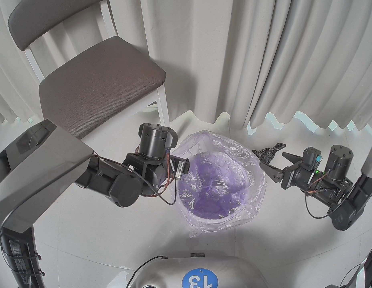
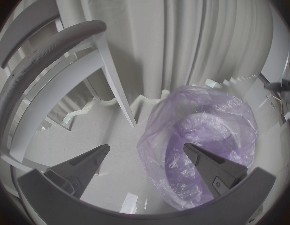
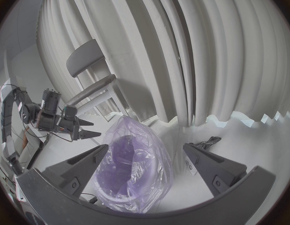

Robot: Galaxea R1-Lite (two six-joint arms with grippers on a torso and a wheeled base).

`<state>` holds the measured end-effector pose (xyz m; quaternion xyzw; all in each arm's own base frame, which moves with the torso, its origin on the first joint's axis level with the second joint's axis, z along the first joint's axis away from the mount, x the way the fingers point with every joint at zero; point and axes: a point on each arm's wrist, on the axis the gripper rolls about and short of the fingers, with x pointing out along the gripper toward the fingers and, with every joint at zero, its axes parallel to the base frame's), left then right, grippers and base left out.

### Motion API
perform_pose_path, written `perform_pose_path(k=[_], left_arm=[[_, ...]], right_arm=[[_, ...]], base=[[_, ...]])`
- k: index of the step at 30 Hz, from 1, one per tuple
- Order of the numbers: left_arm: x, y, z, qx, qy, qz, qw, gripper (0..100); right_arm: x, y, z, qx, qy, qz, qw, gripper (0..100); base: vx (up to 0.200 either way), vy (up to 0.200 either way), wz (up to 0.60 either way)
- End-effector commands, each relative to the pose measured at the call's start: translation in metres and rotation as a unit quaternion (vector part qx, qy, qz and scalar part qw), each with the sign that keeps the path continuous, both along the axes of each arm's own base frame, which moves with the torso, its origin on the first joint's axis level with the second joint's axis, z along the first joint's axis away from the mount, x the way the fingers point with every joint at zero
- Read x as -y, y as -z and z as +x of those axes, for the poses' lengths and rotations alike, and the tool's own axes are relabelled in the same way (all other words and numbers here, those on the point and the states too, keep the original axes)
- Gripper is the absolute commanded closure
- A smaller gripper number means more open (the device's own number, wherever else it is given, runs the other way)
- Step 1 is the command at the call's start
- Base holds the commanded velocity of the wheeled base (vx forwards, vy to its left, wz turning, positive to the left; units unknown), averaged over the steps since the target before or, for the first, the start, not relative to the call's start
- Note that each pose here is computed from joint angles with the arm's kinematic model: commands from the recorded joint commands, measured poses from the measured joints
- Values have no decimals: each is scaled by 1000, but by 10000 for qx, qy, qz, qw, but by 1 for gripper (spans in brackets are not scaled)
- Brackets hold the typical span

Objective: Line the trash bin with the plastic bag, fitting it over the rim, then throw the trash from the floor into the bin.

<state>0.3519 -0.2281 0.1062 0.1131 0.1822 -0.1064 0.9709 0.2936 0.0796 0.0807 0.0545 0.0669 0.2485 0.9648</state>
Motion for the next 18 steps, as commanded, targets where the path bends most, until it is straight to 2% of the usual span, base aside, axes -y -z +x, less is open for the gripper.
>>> perform_pose_path(k=[1,5,11,16,18], left_arm=[[-10,23,-3,-72,-127,-37,9999,0],[-5,24,-3,-54,-209,-393,9990,0],[-5,20,-11,68,-242,-751,9969,0],[-11,17,-16,182,184,-1031,9943,0],[-13,12,-25,377,323,-1160,9920,0]], right_arm=[[-17,55,11,-575,-104,-169,9981,0],[-26,59,23,-440,153,-193,9987,0],[-26,43,24,-303,216,-83,9993,0],[-33,13,30,-537,166,-146,9983,0],[-34,1,31,-638,205,-136,9977,0]], base=[[0,0,0],[0,0,0],[0,0,0],[0,0,0],[0,0,0]])
